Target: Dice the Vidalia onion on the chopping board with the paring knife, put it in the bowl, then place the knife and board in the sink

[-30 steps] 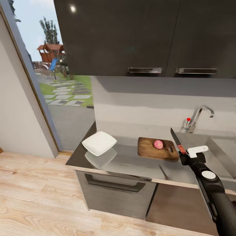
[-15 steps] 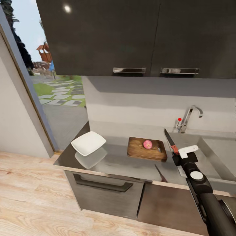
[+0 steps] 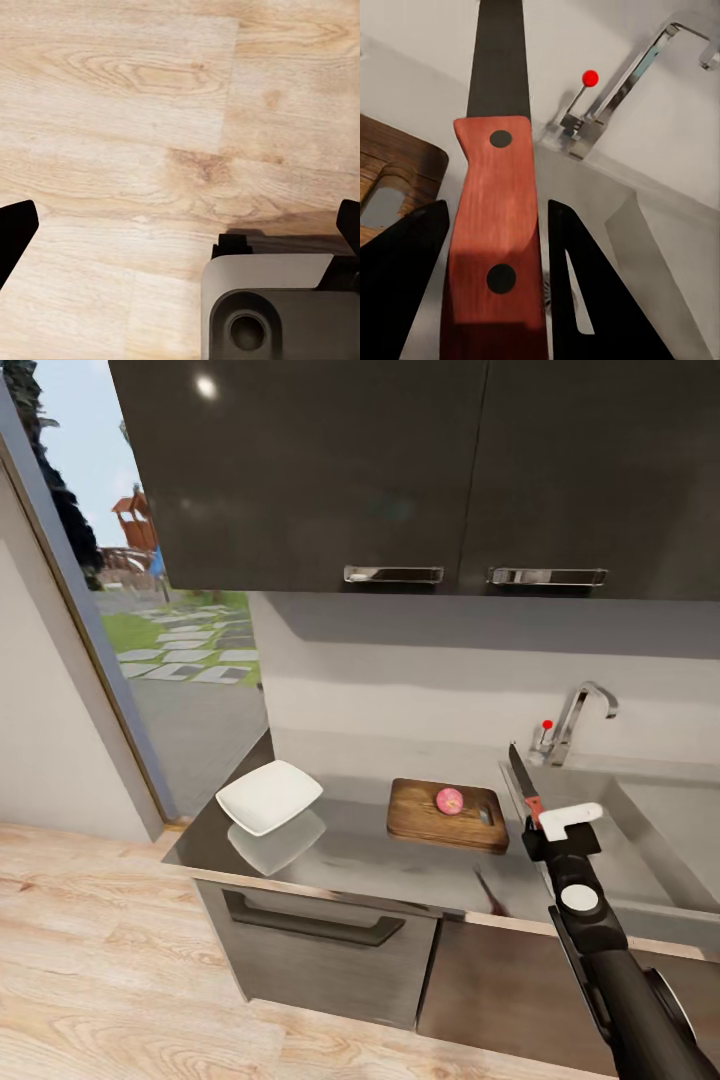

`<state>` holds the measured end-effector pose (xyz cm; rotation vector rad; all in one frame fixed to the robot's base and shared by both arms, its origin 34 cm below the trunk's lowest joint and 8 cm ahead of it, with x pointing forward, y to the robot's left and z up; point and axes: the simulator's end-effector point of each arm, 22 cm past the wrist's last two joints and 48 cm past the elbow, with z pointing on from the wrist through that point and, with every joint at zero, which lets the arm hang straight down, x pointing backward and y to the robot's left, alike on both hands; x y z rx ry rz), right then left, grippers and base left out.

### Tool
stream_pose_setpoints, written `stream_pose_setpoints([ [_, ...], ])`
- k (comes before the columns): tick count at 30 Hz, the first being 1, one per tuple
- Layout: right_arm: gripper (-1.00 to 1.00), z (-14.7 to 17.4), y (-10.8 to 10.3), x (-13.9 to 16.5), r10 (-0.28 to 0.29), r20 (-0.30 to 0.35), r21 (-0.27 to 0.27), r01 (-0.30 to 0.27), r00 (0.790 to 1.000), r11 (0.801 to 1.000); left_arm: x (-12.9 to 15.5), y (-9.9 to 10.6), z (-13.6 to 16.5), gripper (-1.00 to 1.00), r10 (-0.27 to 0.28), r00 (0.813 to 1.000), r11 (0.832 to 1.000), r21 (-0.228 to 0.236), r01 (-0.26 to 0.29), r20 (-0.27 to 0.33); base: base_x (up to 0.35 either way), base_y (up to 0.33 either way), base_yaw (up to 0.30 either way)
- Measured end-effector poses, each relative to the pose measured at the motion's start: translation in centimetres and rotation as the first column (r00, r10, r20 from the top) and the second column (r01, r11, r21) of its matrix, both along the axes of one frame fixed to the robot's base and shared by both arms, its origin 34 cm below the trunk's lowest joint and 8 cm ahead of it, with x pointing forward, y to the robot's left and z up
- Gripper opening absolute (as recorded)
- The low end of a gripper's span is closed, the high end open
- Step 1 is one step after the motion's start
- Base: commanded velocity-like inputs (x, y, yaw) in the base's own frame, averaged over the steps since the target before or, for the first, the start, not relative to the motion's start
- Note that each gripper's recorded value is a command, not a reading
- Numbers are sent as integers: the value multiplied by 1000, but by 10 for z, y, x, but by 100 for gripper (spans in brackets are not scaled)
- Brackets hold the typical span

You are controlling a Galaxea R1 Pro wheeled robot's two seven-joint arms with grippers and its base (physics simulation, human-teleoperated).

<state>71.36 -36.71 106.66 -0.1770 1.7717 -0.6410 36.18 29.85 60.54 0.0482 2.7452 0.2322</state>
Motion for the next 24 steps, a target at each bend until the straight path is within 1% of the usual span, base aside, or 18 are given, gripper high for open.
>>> stream_pose_setpoints([
  [10,-100,2,16,1,2,18,-14,-2,1000,1000,0,5,0,100,1,1000,1000,7,-1,0,0,0,0],
  [20,-100,1,21,1,-1,21,-8,1,1000,1000,0,6,0,100,-1,1000,1000,8,1,0,0,0,-1],
  [24,-100,1,21,1,-1,22,-7,1,1000,1000,0,6,1,100,-1,1000,1000,8,1,0,0,0,-94],
])
